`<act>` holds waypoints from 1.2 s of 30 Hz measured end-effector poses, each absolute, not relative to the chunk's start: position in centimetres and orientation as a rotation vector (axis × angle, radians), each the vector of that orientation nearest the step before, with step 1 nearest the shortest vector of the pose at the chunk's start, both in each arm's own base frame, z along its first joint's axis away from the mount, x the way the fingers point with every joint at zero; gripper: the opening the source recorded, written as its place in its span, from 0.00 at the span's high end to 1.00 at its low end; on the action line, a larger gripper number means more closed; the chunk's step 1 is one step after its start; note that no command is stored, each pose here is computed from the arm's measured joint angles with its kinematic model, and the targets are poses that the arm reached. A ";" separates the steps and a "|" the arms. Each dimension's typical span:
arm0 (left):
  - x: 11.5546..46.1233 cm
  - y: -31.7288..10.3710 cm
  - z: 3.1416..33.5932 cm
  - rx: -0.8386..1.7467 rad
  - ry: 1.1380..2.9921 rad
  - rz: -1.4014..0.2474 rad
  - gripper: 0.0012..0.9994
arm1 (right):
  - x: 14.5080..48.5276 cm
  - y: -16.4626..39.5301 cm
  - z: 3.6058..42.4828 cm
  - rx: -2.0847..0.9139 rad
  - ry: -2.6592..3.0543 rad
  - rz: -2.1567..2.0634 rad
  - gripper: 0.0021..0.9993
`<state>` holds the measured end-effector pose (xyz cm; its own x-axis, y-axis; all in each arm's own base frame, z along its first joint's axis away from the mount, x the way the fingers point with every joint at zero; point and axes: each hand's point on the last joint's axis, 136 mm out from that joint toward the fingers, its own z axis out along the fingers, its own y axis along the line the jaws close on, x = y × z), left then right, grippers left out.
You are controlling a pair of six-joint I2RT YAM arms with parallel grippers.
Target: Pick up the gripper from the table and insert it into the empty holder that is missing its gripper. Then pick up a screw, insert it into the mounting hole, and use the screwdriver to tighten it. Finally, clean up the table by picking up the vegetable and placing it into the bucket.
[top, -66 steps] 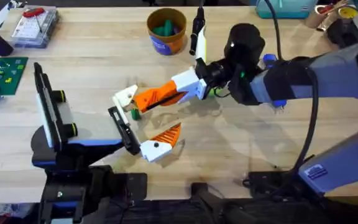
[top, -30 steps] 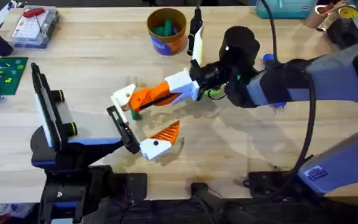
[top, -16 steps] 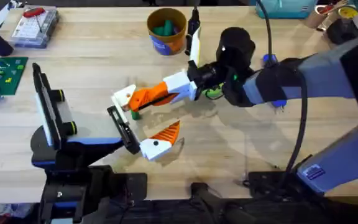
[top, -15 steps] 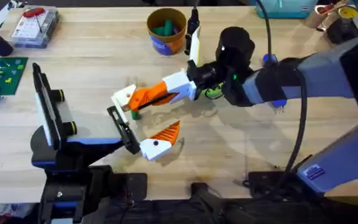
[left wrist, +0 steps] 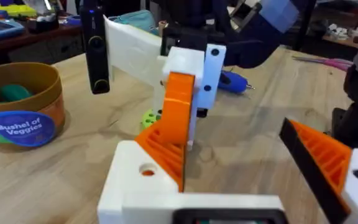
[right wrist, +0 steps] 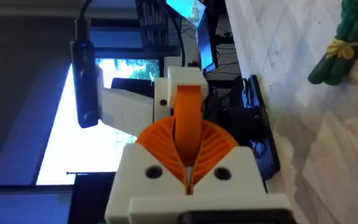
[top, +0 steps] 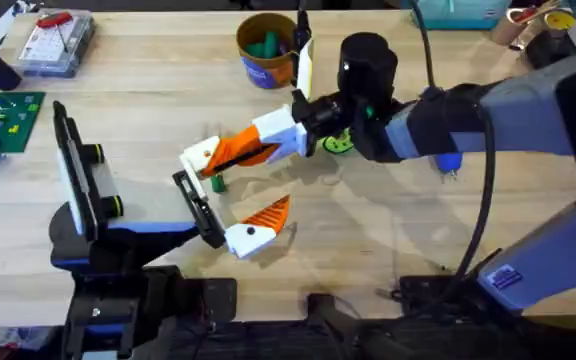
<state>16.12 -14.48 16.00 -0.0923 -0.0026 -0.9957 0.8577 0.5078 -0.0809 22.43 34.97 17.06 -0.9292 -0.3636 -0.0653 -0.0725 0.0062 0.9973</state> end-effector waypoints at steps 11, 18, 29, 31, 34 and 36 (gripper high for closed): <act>16.1 -14.5 16.0 0.778 1.495 -0.856 0.01 | 22.9 35.4 17.1 0.488 -2.071 -2.026 0.99; 16.3 -14.3 16.0 0.773 1.495 -0.844 0.01 | 23.0 35.7 17.2 0.506 -2.069 -2.026 0.98; 16.7 -14.1 16.0 0.754 1.502 -0.823 0.01 | 23.3 36.6 17.1 0.588 -2.007 -2.009 0.98; 16.7 -14.0 16.0 0.753 1.501 -0.819 0.01 | 23.4 36.6 17.2 0.593 -2.004 -2.009 0.99; 16.7 -14.0 16.0 0.755 1.500 -0.818 0.01 | 23.3 36.6 17.2 0.595 -2.004 -2.010 0.99; 16.7 -14.0 16.0 0.755 1.500 -0.817 0.01 | 23.3 36.6 17.2 0.595 -2.004 -2.010 0.98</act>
<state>16.70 -14.04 16.02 -0.0812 0.0009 -0.9967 0.8381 0.5412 -0.0678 23.34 36.64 17.23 -0.8878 -0.4456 -0.1146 -0.1132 -0.0298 0.9931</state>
